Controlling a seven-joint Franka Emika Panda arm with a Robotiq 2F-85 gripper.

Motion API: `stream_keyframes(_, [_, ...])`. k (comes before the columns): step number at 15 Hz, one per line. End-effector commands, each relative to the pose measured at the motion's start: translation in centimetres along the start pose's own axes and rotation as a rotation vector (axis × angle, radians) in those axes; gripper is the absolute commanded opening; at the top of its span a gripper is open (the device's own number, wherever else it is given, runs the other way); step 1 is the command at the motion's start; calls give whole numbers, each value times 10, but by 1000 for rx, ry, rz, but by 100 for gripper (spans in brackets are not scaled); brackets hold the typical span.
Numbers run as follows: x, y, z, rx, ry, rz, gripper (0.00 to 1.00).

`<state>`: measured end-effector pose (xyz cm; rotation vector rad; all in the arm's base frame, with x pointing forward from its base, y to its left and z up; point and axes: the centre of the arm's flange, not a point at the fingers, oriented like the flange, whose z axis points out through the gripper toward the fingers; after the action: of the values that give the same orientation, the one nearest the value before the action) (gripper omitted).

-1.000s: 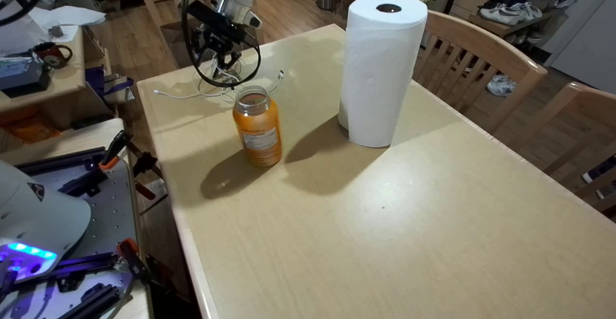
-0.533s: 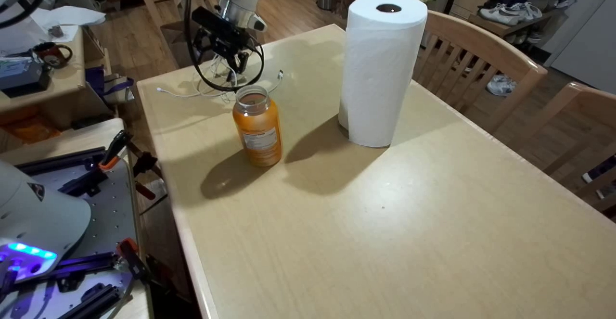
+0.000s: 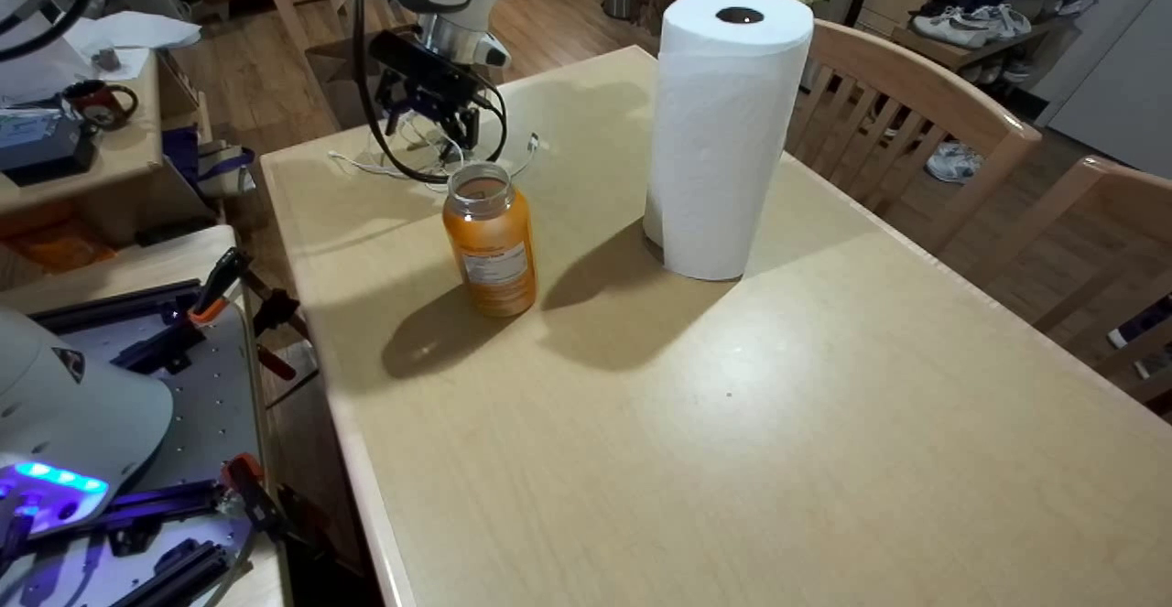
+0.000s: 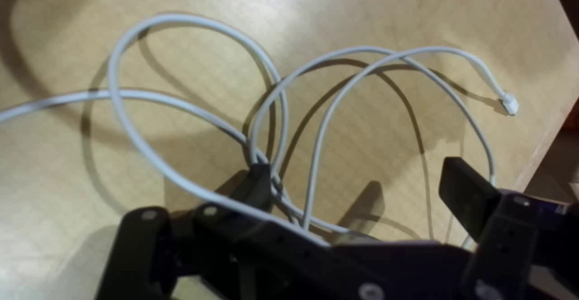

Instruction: Put the cable in the paper bag

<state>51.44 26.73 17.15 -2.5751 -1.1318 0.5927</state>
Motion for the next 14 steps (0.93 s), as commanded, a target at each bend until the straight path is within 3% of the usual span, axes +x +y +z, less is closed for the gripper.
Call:
stream_keyframes(1, [-2,5,11,-31,15,9,100])
stream_keyframes(4, [-2,9,13,-32,19,13,100])
stream_keyframes(5, [-2,10,13,-31,14,15,75])
stream_keyframes(6, [-3,12,14,-30,14,19,73])
stream_keyframes(14, [-5,15,13,-26,23,27,21])
